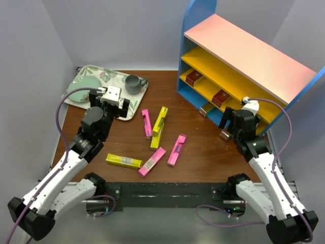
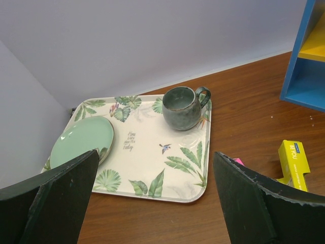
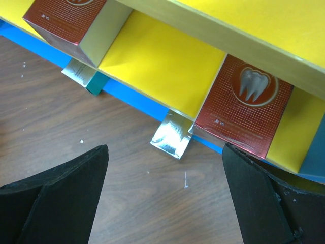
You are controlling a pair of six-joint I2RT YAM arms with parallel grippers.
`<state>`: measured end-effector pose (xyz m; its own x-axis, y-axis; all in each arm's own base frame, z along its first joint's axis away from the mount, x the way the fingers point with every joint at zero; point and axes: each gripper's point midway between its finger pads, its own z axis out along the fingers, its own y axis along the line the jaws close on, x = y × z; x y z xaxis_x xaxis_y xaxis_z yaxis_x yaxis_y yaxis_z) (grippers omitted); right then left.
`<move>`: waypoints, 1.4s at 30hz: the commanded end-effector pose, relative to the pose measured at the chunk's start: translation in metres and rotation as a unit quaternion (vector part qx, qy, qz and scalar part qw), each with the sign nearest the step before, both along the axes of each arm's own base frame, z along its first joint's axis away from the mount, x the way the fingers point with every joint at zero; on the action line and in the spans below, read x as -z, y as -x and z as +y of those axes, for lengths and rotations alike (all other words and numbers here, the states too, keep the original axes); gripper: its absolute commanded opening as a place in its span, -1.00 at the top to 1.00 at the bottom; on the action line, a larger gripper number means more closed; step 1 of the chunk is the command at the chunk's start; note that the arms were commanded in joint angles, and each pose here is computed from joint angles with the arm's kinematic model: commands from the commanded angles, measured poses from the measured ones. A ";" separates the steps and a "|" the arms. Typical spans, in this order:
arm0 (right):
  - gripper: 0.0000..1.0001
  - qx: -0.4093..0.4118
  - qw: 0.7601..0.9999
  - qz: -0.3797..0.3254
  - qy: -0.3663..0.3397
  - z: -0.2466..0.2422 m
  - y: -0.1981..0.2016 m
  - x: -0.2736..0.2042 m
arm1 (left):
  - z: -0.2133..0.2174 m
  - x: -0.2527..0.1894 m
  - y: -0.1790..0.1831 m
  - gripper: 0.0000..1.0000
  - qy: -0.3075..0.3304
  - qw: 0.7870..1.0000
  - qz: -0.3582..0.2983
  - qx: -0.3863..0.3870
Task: Place and organize the toothpastes onto the shelf
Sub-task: Place the toothpaste on the shelf.
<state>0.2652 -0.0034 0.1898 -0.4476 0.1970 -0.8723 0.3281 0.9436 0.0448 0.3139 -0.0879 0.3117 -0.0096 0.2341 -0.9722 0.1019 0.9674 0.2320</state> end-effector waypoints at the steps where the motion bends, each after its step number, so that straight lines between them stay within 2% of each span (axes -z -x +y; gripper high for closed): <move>1: -0.97 0.006 1.000 -0.030 -0.003 0.000 -0.014 -0.007 | 0.000 -0.008 -0.002 -0.99 0.014 1.000 -0.014 0.000; 12: -0.97 0.053 0.997 -0.042 0.027 -0.019 -0.012 -0.010 | 0.000 -0.007 -0.002 -1.00 0.013 1.000 -0.013 0.000; 30: -0.97 0.030 0.998 -0.046 0.014 -0.009 -0.020 -0.012 | -0.001 -0.005 -0.003 -1.00 0.012 1.000 -0.010 0.003; 34: -0.97 0.002 0.999 -0.053 0.000 0.001 -0.018 -0.021 | -0.001 -0.005 -0.003 -1.00 0.014 1.000 -0.010 0.003; 42: -0.97 -0.117 0.988 -0.035 -0.093 0.053 -0.009 -0.021 | -0.005 -0.002 -0.003 -0.99 0.040 0.999 -0.002 0.006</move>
